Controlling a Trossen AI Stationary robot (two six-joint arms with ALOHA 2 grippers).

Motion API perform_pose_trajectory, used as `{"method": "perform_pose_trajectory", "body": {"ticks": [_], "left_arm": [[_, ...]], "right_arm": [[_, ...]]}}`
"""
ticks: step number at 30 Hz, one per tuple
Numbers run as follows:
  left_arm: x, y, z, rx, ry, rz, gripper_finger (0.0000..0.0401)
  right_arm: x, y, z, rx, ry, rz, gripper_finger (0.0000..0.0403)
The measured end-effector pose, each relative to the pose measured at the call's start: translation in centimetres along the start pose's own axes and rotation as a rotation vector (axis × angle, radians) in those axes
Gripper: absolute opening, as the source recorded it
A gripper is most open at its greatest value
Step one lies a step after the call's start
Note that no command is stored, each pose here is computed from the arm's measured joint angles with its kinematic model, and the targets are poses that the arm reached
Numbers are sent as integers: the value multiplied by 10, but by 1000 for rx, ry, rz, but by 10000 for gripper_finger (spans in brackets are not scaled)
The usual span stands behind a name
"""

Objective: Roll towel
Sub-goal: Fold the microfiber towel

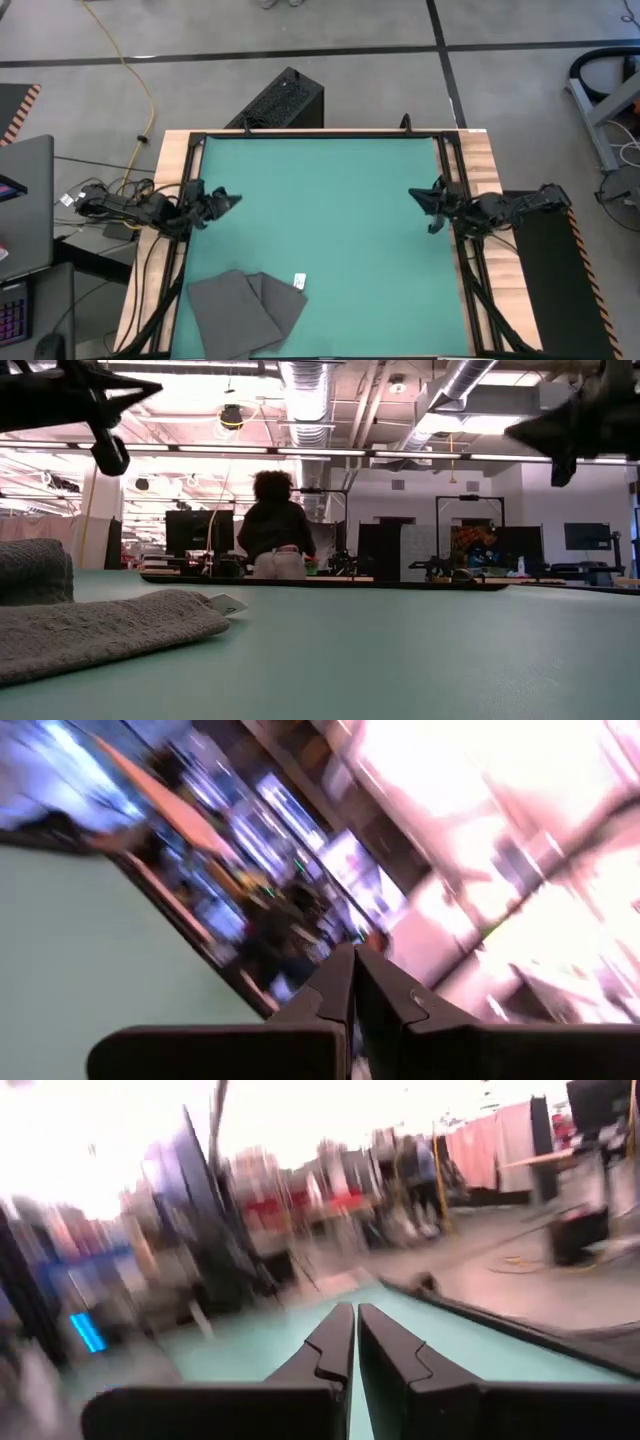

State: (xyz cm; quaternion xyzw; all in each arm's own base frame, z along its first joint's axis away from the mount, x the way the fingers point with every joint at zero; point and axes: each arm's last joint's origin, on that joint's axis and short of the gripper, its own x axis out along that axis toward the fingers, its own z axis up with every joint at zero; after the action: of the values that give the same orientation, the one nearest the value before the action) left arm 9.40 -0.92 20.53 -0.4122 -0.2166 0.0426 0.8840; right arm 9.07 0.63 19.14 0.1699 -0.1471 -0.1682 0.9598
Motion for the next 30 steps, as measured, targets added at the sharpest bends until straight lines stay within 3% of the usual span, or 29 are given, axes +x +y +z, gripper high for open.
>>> {"method": "perform_pose_trajectory", "body": {"ticks": [3,8,17,25,30], "left_arm": [[0,1,2,18,-40,53,0],[0,5,-1,62,-27,116,0],[-1,12,-10,55,83,165,0],[-1,13,-11,-53,90,168,0],[1,-2,0,-152,50,-24,3]], "right_arm": [[0,1,15,235,-136,24,45],[-2,1,25,426,-224,54,45],[-2,1,24,441,-216,54,45],[-1,1,24,438,-212,54,45],[-2,1,25,452,-223,60,45]]}}
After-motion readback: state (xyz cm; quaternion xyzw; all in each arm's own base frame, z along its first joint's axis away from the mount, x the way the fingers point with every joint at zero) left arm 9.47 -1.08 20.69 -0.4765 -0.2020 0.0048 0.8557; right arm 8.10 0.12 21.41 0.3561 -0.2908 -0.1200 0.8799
